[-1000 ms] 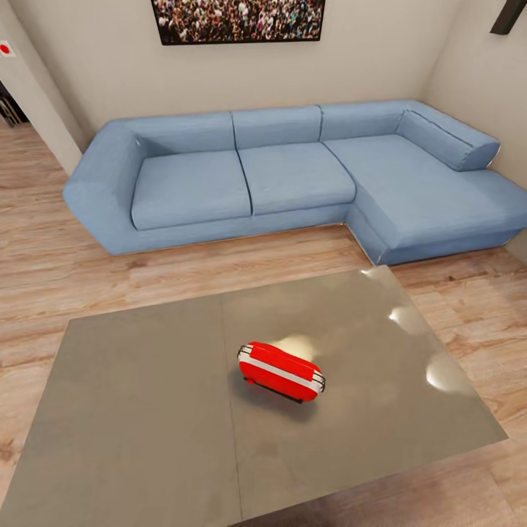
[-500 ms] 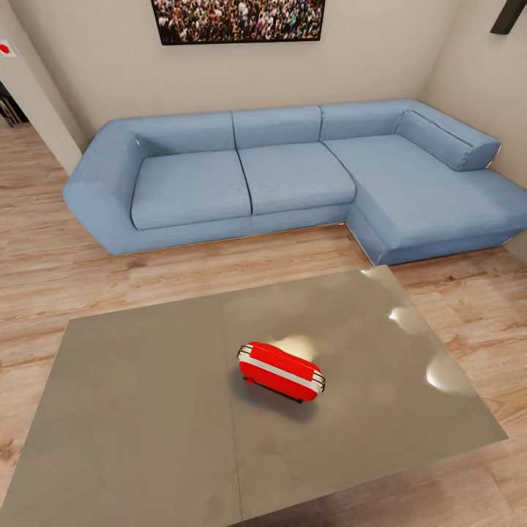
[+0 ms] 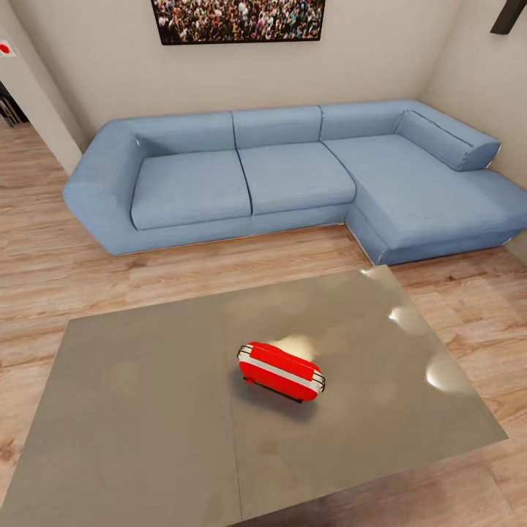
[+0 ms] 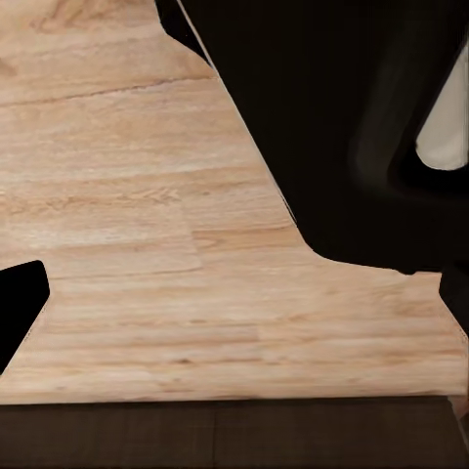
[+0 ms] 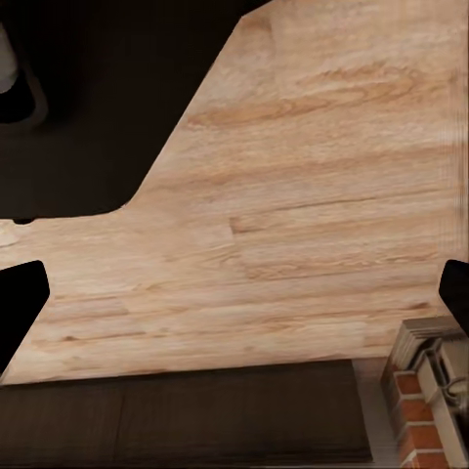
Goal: Turn on the radio receiver that's on the table in the living room.
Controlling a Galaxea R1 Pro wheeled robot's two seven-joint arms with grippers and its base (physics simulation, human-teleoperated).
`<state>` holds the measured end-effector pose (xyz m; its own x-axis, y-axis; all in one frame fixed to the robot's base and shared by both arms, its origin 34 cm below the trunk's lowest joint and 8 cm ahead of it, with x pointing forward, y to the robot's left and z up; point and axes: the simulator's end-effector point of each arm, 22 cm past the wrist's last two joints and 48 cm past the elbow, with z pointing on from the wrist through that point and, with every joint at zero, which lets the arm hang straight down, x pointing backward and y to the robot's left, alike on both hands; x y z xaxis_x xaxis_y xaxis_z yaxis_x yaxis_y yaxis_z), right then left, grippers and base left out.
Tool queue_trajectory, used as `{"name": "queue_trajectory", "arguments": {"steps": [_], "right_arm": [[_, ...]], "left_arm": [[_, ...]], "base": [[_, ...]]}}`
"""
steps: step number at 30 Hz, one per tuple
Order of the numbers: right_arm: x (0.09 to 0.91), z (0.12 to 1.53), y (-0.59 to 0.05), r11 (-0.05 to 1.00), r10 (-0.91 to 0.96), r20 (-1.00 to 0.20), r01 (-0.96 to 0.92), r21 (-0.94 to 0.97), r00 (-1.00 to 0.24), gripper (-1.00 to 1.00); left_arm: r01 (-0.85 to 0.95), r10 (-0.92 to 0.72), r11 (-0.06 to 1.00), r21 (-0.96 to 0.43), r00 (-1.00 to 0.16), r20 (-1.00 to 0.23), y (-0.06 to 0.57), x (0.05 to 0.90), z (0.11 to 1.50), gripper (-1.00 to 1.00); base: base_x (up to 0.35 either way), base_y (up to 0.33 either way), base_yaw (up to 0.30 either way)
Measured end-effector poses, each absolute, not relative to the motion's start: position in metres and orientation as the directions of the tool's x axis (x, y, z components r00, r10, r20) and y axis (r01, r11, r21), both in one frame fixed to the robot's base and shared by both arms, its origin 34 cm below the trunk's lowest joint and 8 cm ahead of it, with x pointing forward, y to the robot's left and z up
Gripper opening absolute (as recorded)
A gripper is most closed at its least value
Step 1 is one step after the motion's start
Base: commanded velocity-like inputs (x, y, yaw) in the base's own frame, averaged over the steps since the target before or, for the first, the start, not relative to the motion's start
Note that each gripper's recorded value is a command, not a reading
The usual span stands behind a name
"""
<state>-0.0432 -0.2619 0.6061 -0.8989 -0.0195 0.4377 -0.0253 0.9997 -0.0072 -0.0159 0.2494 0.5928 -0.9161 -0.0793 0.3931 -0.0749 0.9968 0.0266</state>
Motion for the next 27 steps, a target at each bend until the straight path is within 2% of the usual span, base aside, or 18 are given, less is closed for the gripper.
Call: {"name": "queue_trajectory", "arguments": {"steps": [3, 6, 8, 13, 22, 27], "right_arm": [[0.005, 0.584, -0.273, 0.999, -0.025, 0.349, -0.033, -0.018, -0.937, 1.0], [0.092, 0.565, -0.322, 0.995, -0.041, 0.28, -0.065, -0.076, -0.959, 1.0], [0.123, 0.564, -0.34, 0.992, -0.044, 0.265, -0.073, -0.1, -0.963, 1.0], [0.265, 0.587, -0.39, 0.979, -0.074, 0.114, -0.094, -0.18, -0.991, 1.0], [0.433, 0.658, -0.386, 0.974, -0.117, -0.155, -0.082, -0.213, -0.981, 1.0], [0.475, 0.67, -0.379, 0.977, -0.116, -0.225, -0.07, -0.203, -0.967, 1.0]], "left_arm": [[-0.073, -0.077, 0.997, 0.025, -0.944, 0.321, 0.256, 0.02, 0.579, 1.0], [-0.069, -0.071, 0.998, 0.013, -0.98, 0.185, 0.267, 0.104, 0.558, 1.0], [-0.069, -0.068, 0.998, -0.001, -0.985, 0.158, 0.267, 0.132, 0.555, 1.0], [-0.071, -0.066, 0.989, -0.128, -0.997, 0.038, 0.247, 0.267, 0.573, 1.0], [-0.023, -0.089, 0.952, -0.306, -0.975, -0.205, 0.212, 0.447, 0.663, 1.0], [0.009, -0.12, 0.919, -0.395, -0.946, -0.301, 0.191, 0.511, 0.689, 1.0]], "base": [[0.0, 0.0, 0.0], [0.0, 0.0, 0.0], [0.0, 0.0, 0.0], [0.0, 0.0, 0.0], [0.0, 0.0, 0.0], [0.0, 0.0, 0.0]]}}
